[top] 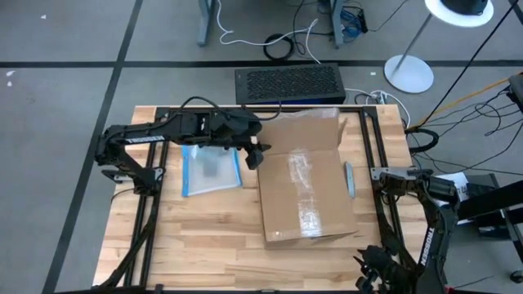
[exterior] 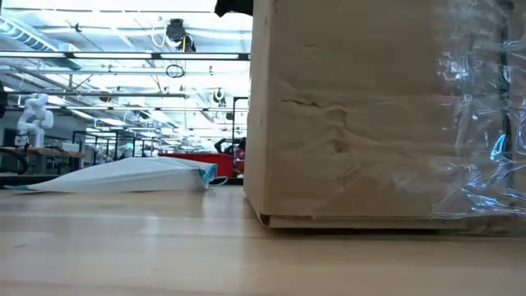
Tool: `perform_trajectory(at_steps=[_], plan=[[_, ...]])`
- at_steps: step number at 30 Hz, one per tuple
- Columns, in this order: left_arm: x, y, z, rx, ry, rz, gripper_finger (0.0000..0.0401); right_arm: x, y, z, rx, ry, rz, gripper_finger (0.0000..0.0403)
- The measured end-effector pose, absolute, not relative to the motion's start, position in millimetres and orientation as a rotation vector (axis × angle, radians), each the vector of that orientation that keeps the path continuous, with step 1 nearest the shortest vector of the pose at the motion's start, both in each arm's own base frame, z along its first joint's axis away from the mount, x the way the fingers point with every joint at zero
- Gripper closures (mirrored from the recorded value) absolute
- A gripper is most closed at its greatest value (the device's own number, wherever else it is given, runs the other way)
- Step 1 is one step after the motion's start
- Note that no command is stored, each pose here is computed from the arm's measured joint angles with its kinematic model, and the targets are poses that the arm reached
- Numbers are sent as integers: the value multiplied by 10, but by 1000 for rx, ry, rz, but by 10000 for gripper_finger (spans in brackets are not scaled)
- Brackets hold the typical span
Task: Unpack boxes
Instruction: Break down box until it is fully flat
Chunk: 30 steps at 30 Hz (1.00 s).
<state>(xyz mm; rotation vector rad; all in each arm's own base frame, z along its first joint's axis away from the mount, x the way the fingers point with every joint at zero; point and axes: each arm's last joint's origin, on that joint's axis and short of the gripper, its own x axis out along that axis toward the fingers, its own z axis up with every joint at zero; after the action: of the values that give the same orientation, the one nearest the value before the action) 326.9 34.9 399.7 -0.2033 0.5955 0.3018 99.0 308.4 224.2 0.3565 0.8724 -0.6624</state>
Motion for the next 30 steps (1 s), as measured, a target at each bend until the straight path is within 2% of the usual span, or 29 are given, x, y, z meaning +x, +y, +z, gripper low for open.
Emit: perform_trajectory(at_steps=[6, 13, 17, 23, 30], plan=[[3206, 353, 4044, -132, 634, 346, 119, 1002, 3040, 2255, 343, 859, -702, 303], [2980, 260, 4335, -17, 536, 455, 118, 1061, 2966, 2274, 299, 857, -755, 303], [2783, 222, 4370, -70, 585, 439, 118, 1119, 2924, 2238, 269, 882, -775, 303], [2691, -30, 3941, -201, 865, 360, 118, 1150, 2795, 2079, 247, 932, -886, 303], [2792, -533, 3113, -208, 942, 278, 122, 1250, 2638, 1948, 226, 910, -976, 303]])
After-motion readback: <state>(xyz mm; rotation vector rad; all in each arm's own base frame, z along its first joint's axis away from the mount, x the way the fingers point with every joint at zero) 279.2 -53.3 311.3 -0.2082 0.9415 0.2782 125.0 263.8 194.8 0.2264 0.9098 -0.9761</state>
